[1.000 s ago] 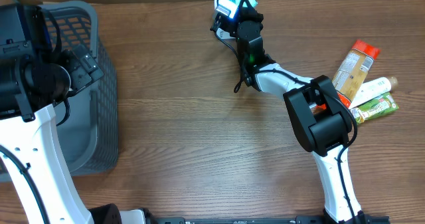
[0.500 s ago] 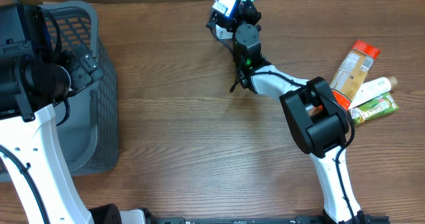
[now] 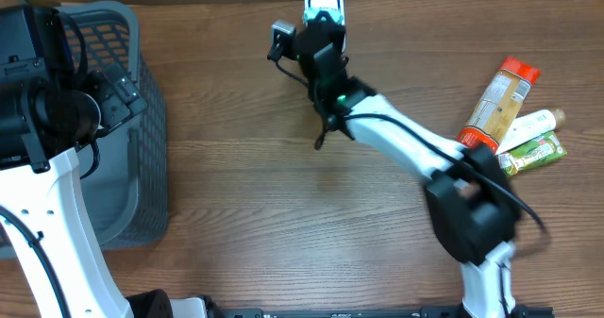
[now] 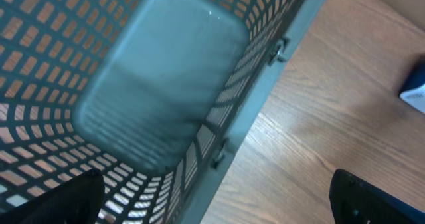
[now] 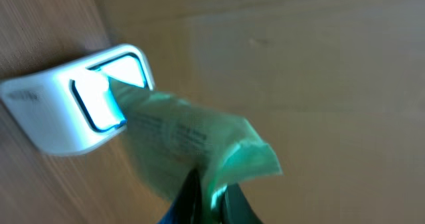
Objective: Scan the item barcode
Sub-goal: 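Hold the wet-wipe pack in front of the white scanner, then carry the wet-wipe pack right and release it on the item pile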
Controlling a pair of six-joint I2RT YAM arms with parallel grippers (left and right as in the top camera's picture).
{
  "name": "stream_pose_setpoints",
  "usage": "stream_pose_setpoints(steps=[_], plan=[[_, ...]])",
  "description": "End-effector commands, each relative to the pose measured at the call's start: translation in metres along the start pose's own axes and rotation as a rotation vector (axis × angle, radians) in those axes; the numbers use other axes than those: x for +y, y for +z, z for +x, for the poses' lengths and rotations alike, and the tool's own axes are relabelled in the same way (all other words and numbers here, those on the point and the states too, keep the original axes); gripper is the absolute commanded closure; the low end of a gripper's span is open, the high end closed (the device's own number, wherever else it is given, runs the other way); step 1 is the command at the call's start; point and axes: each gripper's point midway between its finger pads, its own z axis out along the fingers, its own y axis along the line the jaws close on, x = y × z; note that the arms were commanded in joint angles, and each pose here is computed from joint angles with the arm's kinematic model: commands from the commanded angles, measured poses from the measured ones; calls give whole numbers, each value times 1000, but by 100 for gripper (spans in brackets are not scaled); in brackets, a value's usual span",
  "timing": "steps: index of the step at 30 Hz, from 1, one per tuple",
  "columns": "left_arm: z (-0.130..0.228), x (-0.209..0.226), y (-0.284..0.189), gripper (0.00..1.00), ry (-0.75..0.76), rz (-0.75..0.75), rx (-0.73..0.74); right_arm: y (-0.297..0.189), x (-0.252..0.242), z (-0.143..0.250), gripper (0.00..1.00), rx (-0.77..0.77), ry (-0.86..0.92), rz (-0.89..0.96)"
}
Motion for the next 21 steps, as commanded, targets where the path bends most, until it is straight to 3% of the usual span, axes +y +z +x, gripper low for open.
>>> stream_pose_setpoints(steps=[1,3,4,5,6,8,13,17,21], plan=[[-1,3,1,0,7,-16,-3,-77,-72,-15,96,-182,333,-85],[-1,3,1,0,7,-16,-3,-102,-75,-3,96,-206,482,-208],[-1,3,1,0,7,-16,-3,-124,-78,23,96,-162,731,-331],[-1,3,1,0,8,-16,-3,-129,-79,39,96,-111,839,-362],[-1,3,1,0,8,-16,-3,-133,-76,78,96,28,1010,-383],[-1,3,1,1,7,-16,-3,-134,-62,150,96,307,1173,-350],[-1,3,1,0,8,-16,-3,-144,-37,289,96,822,1401,-130],[-1,3,1,0,8,-16,-3,-146,-12,366,96,1042,1573,5],[-1,3,1,0,7,-16,-3,-141,14,394,96,1127,1677,5]])
